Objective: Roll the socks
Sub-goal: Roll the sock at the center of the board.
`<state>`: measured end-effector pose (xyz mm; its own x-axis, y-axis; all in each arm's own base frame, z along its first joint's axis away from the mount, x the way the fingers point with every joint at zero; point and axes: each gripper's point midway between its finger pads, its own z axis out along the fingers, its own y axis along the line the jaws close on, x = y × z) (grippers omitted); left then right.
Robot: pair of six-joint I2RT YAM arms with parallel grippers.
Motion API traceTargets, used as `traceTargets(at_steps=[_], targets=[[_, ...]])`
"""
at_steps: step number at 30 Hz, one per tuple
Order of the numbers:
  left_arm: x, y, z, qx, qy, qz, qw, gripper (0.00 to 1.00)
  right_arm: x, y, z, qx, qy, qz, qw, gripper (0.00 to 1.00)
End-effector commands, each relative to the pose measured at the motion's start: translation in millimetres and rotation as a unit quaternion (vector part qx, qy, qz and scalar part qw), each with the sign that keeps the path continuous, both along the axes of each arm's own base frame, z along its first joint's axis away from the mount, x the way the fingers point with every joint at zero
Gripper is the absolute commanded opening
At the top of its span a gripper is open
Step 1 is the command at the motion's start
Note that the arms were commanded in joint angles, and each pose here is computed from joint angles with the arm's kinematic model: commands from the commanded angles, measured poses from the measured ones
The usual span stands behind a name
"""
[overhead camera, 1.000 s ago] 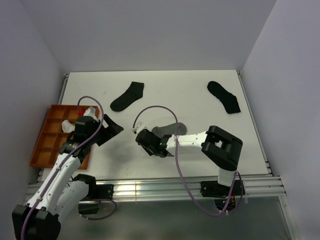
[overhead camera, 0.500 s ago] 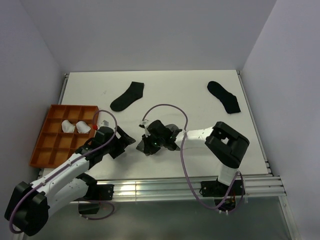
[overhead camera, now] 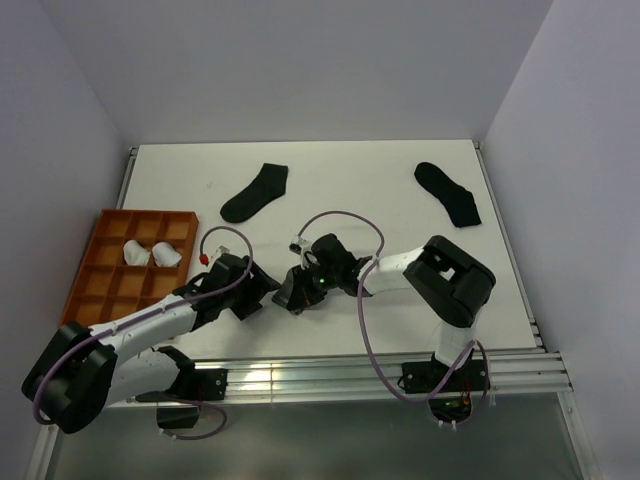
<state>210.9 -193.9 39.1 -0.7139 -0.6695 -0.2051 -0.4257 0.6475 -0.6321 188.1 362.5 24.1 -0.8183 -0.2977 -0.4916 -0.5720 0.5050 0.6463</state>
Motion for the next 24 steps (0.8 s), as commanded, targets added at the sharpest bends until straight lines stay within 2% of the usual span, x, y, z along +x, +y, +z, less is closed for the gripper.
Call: traceTargets(at_steps=[1,12,15,16,18,19,20,22,23,24], targets=[[19.2,-11.3,16.8,-0.017,-0.027,0.019,0.999,0.83,-0.9,5.0,2.6,0.031,0.014,0.009,0.999,0.0],[10.1,-32.7,-0.7,-0.008,0.021,-0.005,1.0,0.61,5.1,0.2,-4.8,0.02,0.014,-0.002,1.0,0.0],[7.9,-32.4,-5.5,0.001,0.031,-0.007,0.999,0.52,8.7,-1.0,0.0,0.018,0.0,-0.006,1.0,0.0],[7.6,-31.5,-7.0,0.007,0.037,-0.006,0.999,0.45,8.8,-3.0,-0.4,0.014,-0.003,-0.007,1.0,0.01],[7.0,-29.5,-8.2,0.015,0.042,-0.004,0.999,0.31,13.1,-5.1,3.9,0.009,-0.02,-0.017,1.0,0.06],[7.8,-28.8,-8.1,0.018,0.043,-0.002,0.999,0.19,12.3,-7.4,2.9,-0.001,-0.021,-0.019,1.0,0.08],[7.6,-27.8,-7.4,0.025,0.047,-0.002,0.999,0.14,13.4,-9.3,2.1,-0.009,-0.03,-0.018,0.999,0.11],[8.7,-28.7,-5.2,0.029,0.049,-0.004,0.998,0.04,14.6,-9.5,5.7,-0.022,-0.054,-0.021,0.998,0.27],[8.9,-28.8,-3.8,0.03,0.051,-0.004,0.998,0.02,14.0,-8.8,7.7,-0.023,-0.062,-0.021,0.998,0.27],[6.5,-27.2,-5.4,0.037,0.058,-0.006,0.998,0.0,13.1,-8.0,14.1,-0.021,-0.075,-0.021,0.997,0.35]])
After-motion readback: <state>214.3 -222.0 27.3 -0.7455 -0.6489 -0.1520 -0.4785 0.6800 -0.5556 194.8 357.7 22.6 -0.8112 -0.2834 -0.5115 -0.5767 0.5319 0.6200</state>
